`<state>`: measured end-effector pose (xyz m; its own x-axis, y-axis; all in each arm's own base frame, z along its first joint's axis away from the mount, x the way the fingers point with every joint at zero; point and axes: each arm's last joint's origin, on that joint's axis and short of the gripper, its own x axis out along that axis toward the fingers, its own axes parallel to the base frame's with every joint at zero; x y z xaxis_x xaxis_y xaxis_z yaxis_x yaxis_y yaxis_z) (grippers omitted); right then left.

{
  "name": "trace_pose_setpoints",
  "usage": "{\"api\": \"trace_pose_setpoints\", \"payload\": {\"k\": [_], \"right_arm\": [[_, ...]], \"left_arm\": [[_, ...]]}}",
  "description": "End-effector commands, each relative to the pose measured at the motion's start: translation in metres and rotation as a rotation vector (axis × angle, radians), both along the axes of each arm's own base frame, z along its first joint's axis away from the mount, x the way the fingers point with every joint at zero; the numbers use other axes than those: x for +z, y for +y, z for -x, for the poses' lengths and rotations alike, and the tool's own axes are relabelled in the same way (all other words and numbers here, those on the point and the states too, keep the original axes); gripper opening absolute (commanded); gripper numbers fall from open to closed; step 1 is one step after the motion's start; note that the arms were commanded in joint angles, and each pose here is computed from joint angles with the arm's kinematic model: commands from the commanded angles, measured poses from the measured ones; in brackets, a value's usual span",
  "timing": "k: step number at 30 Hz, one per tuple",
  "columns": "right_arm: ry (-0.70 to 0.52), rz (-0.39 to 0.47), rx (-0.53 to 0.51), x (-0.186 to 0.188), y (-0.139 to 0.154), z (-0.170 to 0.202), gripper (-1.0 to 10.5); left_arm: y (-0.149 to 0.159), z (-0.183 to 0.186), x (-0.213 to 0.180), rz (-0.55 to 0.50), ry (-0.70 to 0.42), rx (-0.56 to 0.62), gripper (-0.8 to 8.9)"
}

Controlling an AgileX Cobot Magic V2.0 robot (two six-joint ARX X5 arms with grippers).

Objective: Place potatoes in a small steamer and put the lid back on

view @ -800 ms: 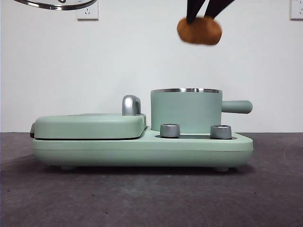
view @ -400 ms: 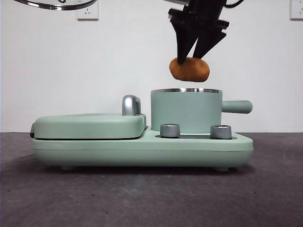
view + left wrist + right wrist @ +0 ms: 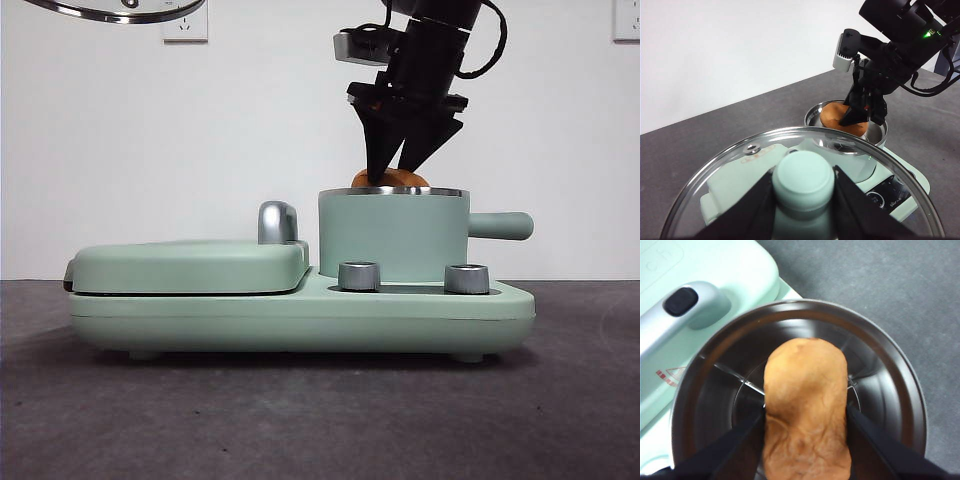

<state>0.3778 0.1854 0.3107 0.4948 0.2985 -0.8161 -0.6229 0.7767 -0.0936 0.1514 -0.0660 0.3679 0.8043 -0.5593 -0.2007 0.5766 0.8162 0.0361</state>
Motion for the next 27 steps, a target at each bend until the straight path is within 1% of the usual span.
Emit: {"api": "trace_pose_setpoints", "payload": {"k": [1, 7, 10, 11, 13, 14, 16, 18, 19, 22, 24, 27], "right_arm": [[-0.010, 0.000, 0.014, -0.003, 0.006, -0.006, 2.0], [0.036, 0.023, 0.014, -0.022, 0.010, -0.013, 2.0], [0.026, 0.019, 0.019, -0.021, 0.011, -0.014, 2.1], [0.020, 0.017, 0.019, -0.019, 0.011, -0.013, 2.5], [0.007, 0.012, 0.022, -0.014, 0.011, -0.012, 3.8], [-0.003, 0.007, 0.022, -0.010, 0.010, -0.011, 4.2], [-0.040, -0.010, 0.021, 0.013, 0.006, -0.003, 4.2], [-0.076, -0.042, 0.006, 0.055, -0.006, 0.021, 4.1], [-0.095, -0.062, 0.004, 0.076, -0.015, 0.040, 3.8], [-0.163, -0.099, 0.004, 0.118, -0.040, 0.089, 3.7], [-0.219, -0.126, 0.000, 0.130, -0.058, 0.121, 3.7], [-0.310, -0.176, -0.003, 0.125, -0.084, 0.175, 3.7]], "left_arm": [[0.000, 0.001, 0.008, 0.018, -0.044, -0.003, 0.15], [0.000, 0.001, 0.008, 0.018, -0.044, -0.003, 0.15], [0.000, 0.001, 0.009, 0.018, -0.045, -0.003, 0.15], [0.000, 0.001, 0.009, 0.018, -0.045, -0.003, 0.15], [0.000, 0.001, 0.009, 0.018, -0.045, -0.003, 0.15], [0.000, 0.001, 0.008, 0.018, -0.044, -0.003, 0.15], [0.000, 0.001, 0.008, 0.018, -0.044, -0.003, 0.15], [0.000, 0.001, 0.009, 0.018, -0.045, -0.003, 0.15], [0.000, 0.001, 0.009, 0.019, -0.045, -0.007, 0.15], [-0.001, 0.001, 0.009, 0.022, -0.046, -0.023, 0.15], [-0.002, 0.001, 0.009, 0.027, -0.042, -0.054, 0.15], [-0.004, -0.002, 0.007, 0.027, -0.037, -0.062, 0.15]]}}
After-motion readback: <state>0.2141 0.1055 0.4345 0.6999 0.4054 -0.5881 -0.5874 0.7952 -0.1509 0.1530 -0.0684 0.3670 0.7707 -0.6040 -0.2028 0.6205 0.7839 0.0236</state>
